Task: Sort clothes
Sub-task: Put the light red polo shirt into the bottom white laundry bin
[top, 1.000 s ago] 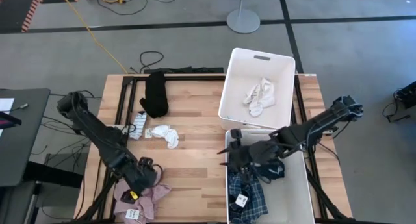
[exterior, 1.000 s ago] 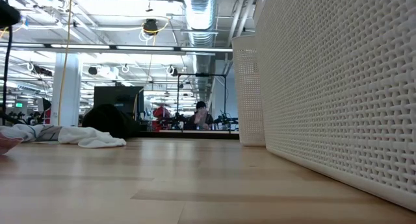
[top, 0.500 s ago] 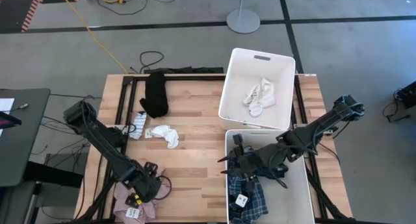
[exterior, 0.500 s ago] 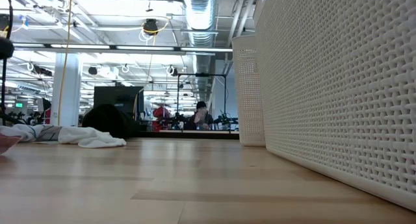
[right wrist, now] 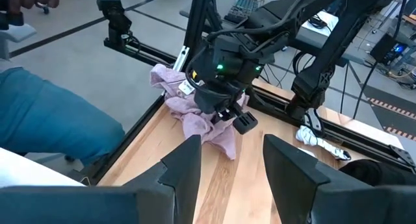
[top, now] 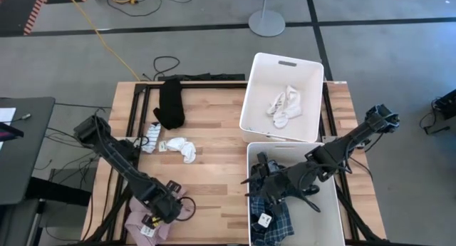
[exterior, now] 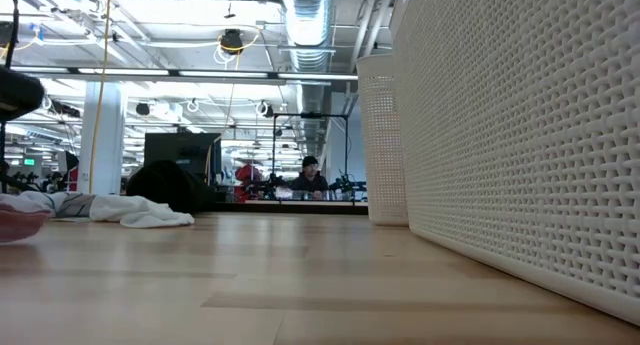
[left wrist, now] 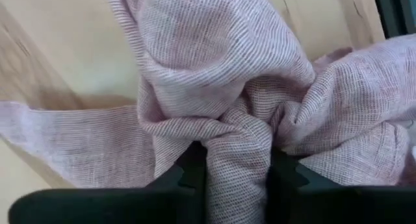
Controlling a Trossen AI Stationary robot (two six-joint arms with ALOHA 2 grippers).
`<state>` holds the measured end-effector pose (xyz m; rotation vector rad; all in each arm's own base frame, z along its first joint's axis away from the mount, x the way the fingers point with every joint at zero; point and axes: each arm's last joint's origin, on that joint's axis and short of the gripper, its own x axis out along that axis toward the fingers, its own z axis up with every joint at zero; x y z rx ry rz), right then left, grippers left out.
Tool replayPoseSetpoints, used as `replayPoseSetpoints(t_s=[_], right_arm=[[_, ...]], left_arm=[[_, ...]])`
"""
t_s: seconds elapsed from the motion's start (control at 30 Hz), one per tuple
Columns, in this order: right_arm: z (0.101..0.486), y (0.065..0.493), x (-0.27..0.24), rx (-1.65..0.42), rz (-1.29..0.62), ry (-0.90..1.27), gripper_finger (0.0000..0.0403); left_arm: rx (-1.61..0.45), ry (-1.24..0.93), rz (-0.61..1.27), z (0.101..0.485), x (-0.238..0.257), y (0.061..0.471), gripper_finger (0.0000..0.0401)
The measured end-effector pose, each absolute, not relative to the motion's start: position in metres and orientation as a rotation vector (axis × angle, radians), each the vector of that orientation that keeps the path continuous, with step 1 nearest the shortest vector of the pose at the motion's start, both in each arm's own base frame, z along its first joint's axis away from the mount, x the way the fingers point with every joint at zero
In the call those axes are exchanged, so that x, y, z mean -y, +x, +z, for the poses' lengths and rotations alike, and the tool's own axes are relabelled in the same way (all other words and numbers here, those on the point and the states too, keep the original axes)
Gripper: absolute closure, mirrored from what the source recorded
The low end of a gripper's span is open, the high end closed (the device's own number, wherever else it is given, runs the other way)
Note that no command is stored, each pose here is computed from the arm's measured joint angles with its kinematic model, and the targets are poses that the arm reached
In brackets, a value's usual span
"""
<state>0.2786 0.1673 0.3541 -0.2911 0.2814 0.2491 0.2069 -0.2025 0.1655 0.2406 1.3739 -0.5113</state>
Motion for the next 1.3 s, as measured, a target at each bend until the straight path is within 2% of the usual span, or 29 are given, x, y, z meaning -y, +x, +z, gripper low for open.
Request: replayPoseSetpoints(t_s=[0.2, 0.37, 0.53, 0.83, 0.97, 1.1, 1.3], right_arm=[[0.349, 0.282, -0.169, -0.298, 0.246, -0.283, 0.0223], [0.344, 0.285, -0.171, -0.315, 0.247, -0.291, 0.0223], [0.345, 0.291, -0.169, -0.290, 0.234, -0.290, 0.0223], [0.333, 0.310, -0.170, -0.265, 0.217, -0.313, 0.0219], [0.321, 0.326, -0.166, -0.262, 0.186, -0.320, 0.0194], [0.312, 0.342, -0.163, -0.222, 0.158, -0.306, 0.0147], [0.305, 0.359, -0.151, -0.203, 0.107, -0.203, 0.0100]], left_arm=[[-1.320, 0.306, -0.484, 0.166, 0.187, 0.223, 0.0322], [-1.230, 0.409, -0.374, 0.177, 0.162, 0.237, 0.0322], [-1.118, 0.475, -0.238, 0.198, 0.136, 0.246, 0.0322], [-0.938, 0.528, -0.131, 0.240, 0.116, 0.236, 0.0323], [-0.858, 0.532, -0.076, 0.258, 0.110, 0.227, 0.0323], [-0.780, 0.535, -0.033, 0.275, 0.105, 0.215, 0.0324], [-0.742, 0.493, 0.011, 0.292, 0.094, 0.198, 0.0324]])
